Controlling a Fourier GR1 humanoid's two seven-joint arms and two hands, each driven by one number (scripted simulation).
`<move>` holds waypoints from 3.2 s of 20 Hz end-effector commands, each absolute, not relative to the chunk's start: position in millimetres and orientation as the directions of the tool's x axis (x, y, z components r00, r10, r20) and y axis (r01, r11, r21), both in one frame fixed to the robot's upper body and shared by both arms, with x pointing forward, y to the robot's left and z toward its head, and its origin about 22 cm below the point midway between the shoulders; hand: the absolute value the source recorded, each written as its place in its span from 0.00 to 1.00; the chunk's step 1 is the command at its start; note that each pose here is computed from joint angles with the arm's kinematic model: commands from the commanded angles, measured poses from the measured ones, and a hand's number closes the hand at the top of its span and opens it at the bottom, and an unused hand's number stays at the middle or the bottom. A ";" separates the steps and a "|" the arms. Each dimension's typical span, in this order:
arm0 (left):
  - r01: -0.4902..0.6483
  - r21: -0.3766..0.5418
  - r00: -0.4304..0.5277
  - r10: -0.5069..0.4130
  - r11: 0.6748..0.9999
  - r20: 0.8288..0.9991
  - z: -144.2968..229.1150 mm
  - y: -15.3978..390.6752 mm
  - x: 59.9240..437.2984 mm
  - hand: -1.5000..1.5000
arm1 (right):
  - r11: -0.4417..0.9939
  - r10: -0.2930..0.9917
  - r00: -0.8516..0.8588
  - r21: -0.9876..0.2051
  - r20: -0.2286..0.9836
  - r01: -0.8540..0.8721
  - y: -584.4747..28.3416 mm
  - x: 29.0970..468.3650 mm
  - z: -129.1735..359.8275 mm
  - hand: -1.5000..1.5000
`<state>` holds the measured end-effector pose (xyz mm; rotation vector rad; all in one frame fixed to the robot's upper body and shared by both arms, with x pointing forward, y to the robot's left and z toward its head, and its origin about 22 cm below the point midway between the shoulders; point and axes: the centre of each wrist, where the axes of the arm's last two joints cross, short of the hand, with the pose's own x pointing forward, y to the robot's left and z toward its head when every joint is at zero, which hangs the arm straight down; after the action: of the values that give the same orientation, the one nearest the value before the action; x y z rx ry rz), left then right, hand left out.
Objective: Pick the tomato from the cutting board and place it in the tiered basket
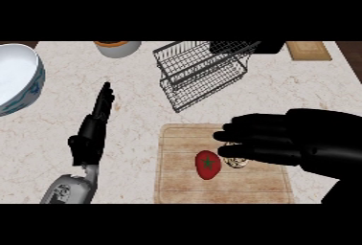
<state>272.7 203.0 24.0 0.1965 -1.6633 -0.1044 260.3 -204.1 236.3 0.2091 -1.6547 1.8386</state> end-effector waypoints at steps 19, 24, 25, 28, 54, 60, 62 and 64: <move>-0.070 0.189 -0.100 -0.195 0.980 0.976 37.9 190.8 278.5 0.50 | -0.191 0.510 -0.808 -0.877 0.296 -0.442 -190.3 249.8 203.5 0.00; -0.061 0.183 -0.103 -0.189 0.981 0.977 19.2 198.4 266.8 0.50 | -0.221 0.460 -0.847 -0.889 0.267 -0.400 -181.1 254.4 210.7 0.00; -0.054 0.185 -0.095 -0.190 0.981 0.977 24.3 186.7 282.1 0.50 | -0.245 0.448 -0.863 -0.897 0.232 -0.369 -191.9 257.6 212.1 0.00; -0.059 0.184 -0.097 -0.189 0.981 0.977 24.0 189.9 283.9 0.50 | -0.244 0.418 -0.889 -0.920 0.186 -0.307 -173.5 249.1 198.8 0.00; -0.056 0.180 -0.098 -0.185 0.982 0.978 11.7 194.0 262.9 0.50 | -0.206 0.483 -0.836 -0.895 0.259 -0.396 -181.6 297.9 126.5 0.00; -0.057 0.184 -0.092 -0.189 0.981 0.978 29.2 203.8 286.2 0.50 | -0.222 0.484 -0.833 -0.882 0.270 -0.415 -164.2 289.1 108.4 0.00; -0.053 0.187 -0.095 -0.191 0.981 0.977 24.5 193.9 269.6 0.50 | -0.233 0.492 -0.824 -0.869 0.281 -0.436 -152.0 279.1 99.3 0.00; -0.069 0.180 -0.093 -0.186 0.981 0.978 37.0 188.8 283.2 0.50 | -0.237 0.501 -0.821 -0.869 0.274 -0.434 -157.1 278.5 95.4 0.00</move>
<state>272.9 195.0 29.9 0.1904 -1.6631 -0.1097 283.6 -158.8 109.7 -0.1421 -1.4790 2.0624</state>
